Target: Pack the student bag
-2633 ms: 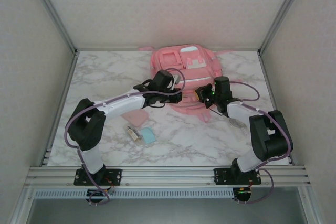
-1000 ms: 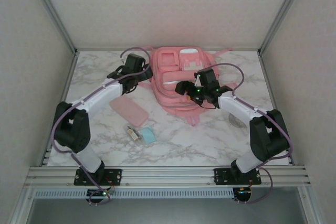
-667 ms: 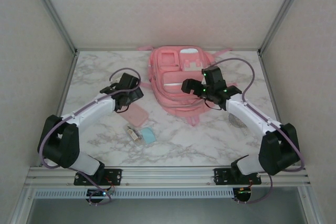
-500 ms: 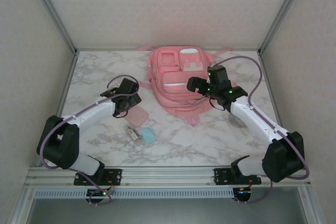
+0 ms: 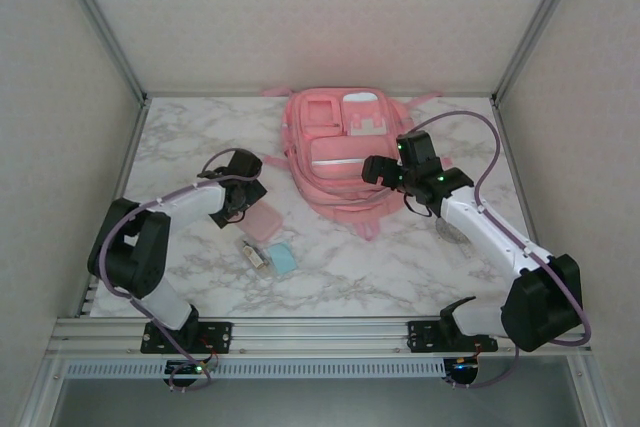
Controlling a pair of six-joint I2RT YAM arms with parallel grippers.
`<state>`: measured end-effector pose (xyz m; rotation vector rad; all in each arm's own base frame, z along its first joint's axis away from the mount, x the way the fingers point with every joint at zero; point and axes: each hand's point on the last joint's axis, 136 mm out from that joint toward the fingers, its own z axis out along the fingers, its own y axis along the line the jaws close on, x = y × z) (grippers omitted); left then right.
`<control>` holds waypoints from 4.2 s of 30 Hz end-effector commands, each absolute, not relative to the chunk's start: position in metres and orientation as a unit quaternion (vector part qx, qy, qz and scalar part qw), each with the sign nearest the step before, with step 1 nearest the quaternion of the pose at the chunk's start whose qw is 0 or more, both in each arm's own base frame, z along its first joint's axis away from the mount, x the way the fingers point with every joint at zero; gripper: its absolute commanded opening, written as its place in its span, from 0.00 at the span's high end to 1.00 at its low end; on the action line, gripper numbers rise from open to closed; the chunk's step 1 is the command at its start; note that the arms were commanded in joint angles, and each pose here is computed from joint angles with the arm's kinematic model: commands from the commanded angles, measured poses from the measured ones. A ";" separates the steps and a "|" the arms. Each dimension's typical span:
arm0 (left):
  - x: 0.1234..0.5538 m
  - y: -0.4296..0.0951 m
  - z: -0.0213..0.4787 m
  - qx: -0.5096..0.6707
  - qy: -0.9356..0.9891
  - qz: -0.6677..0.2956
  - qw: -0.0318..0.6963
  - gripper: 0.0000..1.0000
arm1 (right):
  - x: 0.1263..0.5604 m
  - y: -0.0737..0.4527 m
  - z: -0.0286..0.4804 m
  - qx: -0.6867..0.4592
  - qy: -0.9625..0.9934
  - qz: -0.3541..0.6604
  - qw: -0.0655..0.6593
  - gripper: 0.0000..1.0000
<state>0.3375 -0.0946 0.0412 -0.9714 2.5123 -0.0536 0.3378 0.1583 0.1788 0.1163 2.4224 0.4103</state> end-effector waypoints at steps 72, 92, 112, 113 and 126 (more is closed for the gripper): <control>0.393 -0.185 0.244 -0.101 0.881 -0.198 0.418 0.00 | 0.332 0.283 0.194 -0.037 0.844 0.424 0.326 0.79; 0.386 -0.368 0.146 0.383 0.865 -0.072 0.315 0.18 | 0.320 0.044 0.202 0.223 0.868 0.218 0.387 0.79; 0.408 -0.369 0.077 0.431 0.865 0.016 0.258 1.00 | 0.313 0.038 0.210 0.213 0.862 0.238 0.395 0.79; 0.407 -0.370 0.085 0.423 0.867 0.003 0.262 1.00 | 0.313 0.038 0.212 0.210 0.862 0.235 0.396 0.79; 0.420 -0.373 0.232 0.184 0.890 -0.336 0.248 1.00 | 0.323 0.086 0.212 0.160 0.854 0.360 0.340 0.86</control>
